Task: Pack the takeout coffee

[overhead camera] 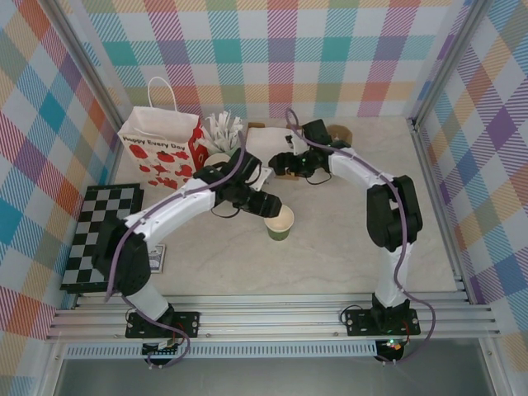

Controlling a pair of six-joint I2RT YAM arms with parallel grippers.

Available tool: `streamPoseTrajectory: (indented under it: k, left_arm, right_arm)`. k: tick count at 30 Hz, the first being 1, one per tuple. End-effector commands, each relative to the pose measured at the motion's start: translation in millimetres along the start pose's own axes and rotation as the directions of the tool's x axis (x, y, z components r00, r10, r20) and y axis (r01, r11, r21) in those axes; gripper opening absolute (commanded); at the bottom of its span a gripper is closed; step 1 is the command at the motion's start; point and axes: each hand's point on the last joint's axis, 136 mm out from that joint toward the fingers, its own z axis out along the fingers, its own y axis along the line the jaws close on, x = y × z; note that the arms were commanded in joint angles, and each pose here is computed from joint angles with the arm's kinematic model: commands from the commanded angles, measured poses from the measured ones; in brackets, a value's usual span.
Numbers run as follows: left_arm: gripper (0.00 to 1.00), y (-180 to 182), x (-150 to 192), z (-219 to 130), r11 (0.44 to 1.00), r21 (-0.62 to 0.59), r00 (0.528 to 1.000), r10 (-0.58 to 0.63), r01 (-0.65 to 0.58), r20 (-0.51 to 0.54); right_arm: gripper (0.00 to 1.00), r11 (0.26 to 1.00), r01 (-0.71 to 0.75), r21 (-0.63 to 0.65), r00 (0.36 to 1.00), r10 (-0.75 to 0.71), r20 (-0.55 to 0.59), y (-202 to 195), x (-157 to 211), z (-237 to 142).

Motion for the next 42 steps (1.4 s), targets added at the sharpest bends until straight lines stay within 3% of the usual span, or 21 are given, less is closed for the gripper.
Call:
streamPoseTrajectory:
  k: [1,3,6,10,15,21,24,32,42]
  left_arm:
    - [0.99,13,-18,-40,0.995,0.008,0.98,-0.097,0.097,0.175]
    - [1.0,42,-26,-60,0.973,-0.067,0.936,-0.191,0.219,0.295]
    - [1.0,95,-24,-86,0.859,-0.202,0.823,-0.344,0.47,0.451]
    - [1.0,124,-15,-85,0.728,-0.114,0.664,-0.534,0.676,0.524]
    - [1.0,142,-3,-81,0.65,-0.062,0.563,-0.602,0.757,0.567]
    - [1.0,163,15,-106,0.538,-0.083,0.444,-0.588,0.839,0.677]
    - [1.0,173,27,-115,0.515,-0.133,0.446,-0.55,0.847,0.706]
    - [1.0,177,50,-87,0.505,-0.166,0.497,-0.643,0.847,0.582]
    - [1.0,176,40,-93,0.583,-0.23,0.592,-0.565,0.779,0.574]
  right_arm:
    - [0.78,0.997,0.065,0.031,0.998,-0.066,0.02,9,-7,14]
    - [0.74,0.997,0.07,0.037,0.997,-0.071,0.02,12,-7,23]
    - [0.67,0.993,0.089,0.083,0.996,-0.09,0.017,13,-7,36]
    - [0.62,0.982,0.102,0.157,0.994,-0.107,0.02,7,-7,52]
    - [0.59,0.981,0.104,0.165,0.994,-0.106,0.003,7,-6,69]
    - [0.52,0.967,0.121,0.224,0.993,-0.119,-0.022,0,-7,84]
    - [0.47,0.966,0.115,0.231,0.993,-0.112,-0.024,0,-8,87]
    - [0.39,0.967,0.132,0.219,0.991,-0.124,-0.051,3,-4,95]
    - [0.29,0.944,0.213,0.253,0.977,-0.199,-0.082,12,-1,98]
